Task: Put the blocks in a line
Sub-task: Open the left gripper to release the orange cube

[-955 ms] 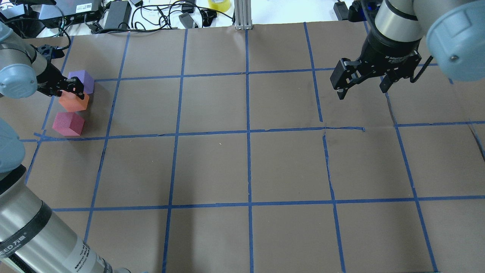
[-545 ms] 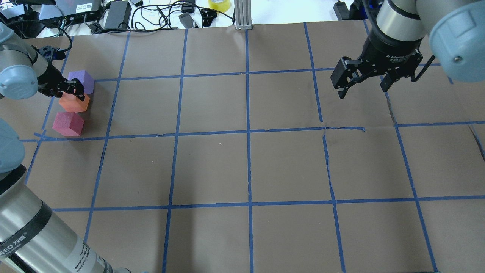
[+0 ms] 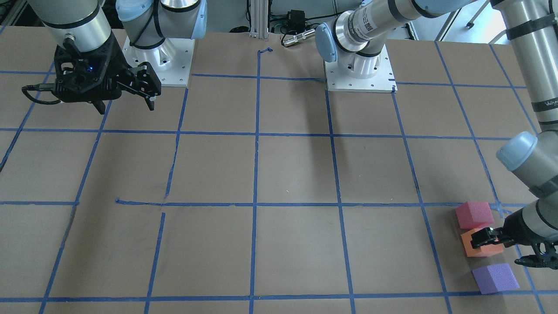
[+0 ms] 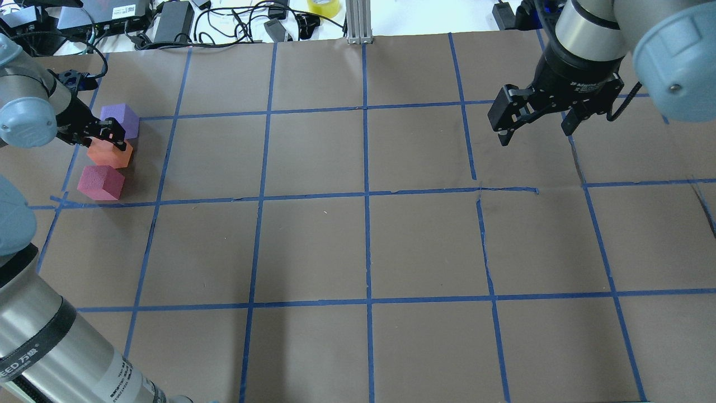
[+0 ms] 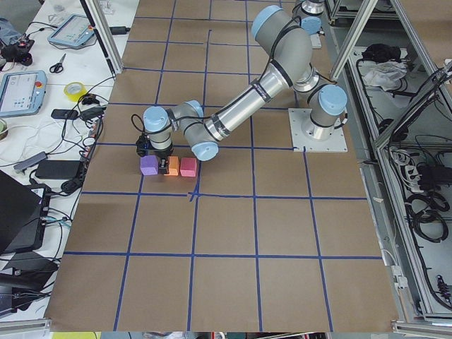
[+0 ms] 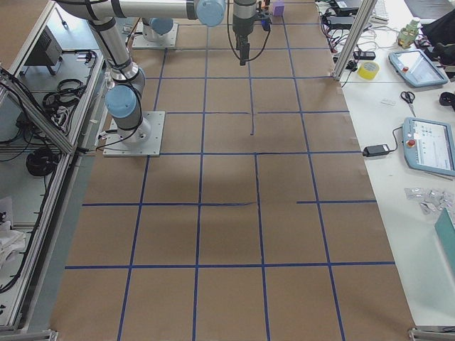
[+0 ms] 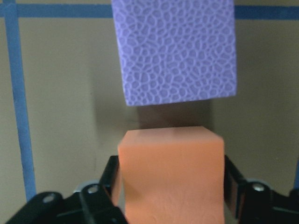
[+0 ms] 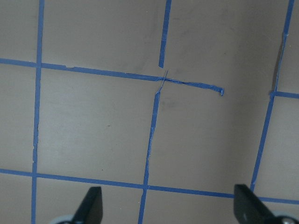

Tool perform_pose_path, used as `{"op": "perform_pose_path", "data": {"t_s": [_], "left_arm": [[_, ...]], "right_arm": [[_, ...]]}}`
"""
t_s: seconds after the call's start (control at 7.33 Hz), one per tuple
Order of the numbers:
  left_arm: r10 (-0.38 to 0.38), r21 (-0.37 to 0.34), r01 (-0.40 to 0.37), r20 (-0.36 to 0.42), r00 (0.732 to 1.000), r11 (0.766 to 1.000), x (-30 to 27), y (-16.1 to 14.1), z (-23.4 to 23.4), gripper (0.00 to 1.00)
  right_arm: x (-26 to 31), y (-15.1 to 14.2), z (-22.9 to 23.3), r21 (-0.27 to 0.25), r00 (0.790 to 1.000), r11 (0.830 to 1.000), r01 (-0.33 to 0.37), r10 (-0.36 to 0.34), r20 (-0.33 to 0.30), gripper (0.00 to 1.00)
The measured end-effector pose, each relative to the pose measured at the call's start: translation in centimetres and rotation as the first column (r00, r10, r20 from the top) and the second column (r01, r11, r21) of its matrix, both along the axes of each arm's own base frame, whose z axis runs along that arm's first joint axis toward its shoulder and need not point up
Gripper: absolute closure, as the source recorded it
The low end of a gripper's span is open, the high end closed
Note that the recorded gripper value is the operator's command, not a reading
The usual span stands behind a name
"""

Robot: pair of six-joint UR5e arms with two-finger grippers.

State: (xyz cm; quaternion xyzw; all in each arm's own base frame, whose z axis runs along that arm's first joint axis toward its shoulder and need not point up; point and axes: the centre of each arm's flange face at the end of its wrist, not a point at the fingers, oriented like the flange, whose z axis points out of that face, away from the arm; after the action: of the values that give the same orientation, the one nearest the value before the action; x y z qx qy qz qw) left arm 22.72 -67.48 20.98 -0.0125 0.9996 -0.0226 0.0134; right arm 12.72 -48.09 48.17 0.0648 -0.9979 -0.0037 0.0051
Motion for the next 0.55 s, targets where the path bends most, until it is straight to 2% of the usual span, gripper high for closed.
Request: {"op": "perform_pose_path", "data": {"t_s": [0.27,0.55], "left_arm": [[-0.004,0.006,0.004,0.006,1.0,1.0,-0.7,0.3,1.1,0.0],[-0.019,0.035,0.019,-0.011,1.0,0.999,-4.4,1.3,6.4,0.0]], "right_arm": [[0.0,0.1,0.1,-0.001,1.0,1.0,0.001,-0.001,0.0,0.0],[0.0,0.1,0.1,-0.002,1.0,1.0,0.003,-0.003,-0.002,0.0]]}}
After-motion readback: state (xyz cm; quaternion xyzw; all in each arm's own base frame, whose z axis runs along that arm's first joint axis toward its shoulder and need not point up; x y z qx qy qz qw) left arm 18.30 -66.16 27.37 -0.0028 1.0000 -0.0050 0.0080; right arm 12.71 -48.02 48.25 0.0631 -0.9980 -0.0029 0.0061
